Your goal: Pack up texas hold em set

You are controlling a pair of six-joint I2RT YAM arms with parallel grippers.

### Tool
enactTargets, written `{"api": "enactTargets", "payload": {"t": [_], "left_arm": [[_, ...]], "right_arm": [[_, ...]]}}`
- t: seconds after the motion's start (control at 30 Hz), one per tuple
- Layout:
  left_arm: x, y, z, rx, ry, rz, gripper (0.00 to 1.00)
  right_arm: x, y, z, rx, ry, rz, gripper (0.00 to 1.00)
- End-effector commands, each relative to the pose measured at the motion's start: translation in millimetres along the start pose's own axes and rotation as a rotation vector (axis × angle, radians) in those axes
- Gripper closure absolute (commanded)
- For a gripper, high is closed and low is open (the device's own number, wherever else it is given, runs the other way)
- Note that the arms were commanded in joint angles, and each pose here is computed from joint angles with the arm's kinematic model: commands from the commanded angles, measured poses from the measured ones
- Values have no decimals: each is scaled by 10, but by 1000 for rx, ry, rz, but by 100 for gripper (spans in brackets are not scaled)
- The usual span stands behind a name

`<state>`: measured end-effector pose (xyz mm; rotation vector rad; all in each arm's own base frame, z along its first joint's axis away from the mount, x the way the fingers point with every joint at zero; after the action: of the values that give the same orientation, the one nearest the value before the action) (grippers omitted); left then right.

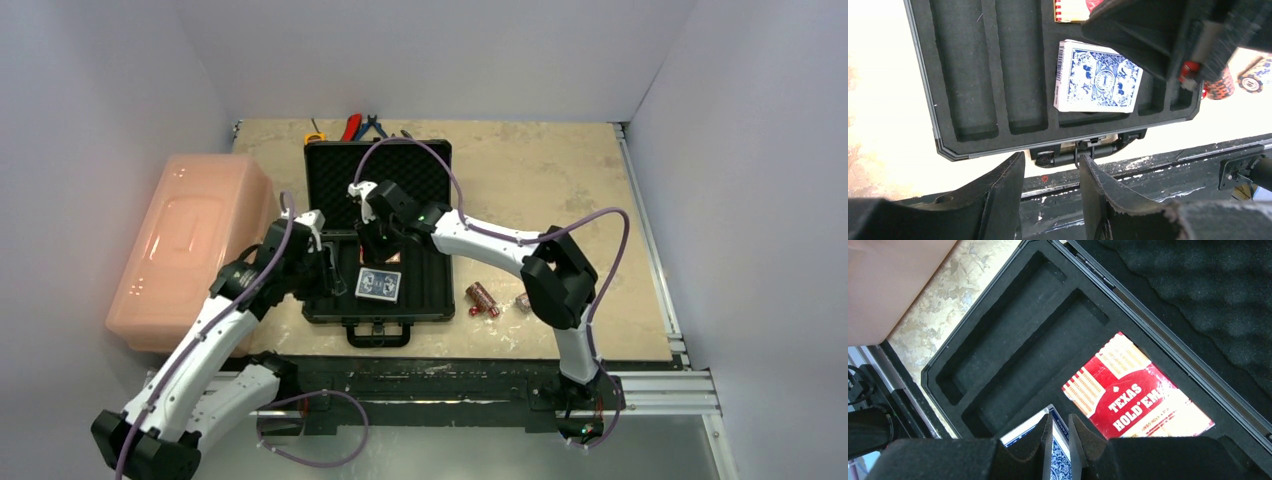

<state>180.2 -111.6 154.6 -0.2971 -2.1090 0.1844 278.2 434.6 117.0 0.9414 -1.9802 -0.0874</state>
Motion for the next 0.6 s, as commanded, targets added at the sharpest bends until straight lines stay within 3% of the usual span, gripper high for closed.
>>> {"api": "enactTargets", "payload": {"t": [0.0,0.27,0.57], "left_arm": [[172,46,74,-11,-49,8,55],[477,27,32,-48,-170,47,47],[497,-12,41,-58,-200,83,45]], "right_arm": [[8,133,-210,18,-44,-44,79],[-130,151,-146,16,-6,-67,78],[-202,142,-9,18,38,-80,77]]}}
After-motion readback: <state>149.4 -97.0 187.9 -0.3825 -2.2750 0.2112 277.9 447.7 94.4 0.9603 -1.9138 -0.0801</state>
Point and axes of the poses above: each gripper's point midway between its finger pads, its own x axis back along the fingers, its own y axis along the line the jaws close on, z = x × y, the point moved 1 cm from there along x, back along the fingers, and after that the axes turned 9 degrees about -x, right-handed, at the moved point
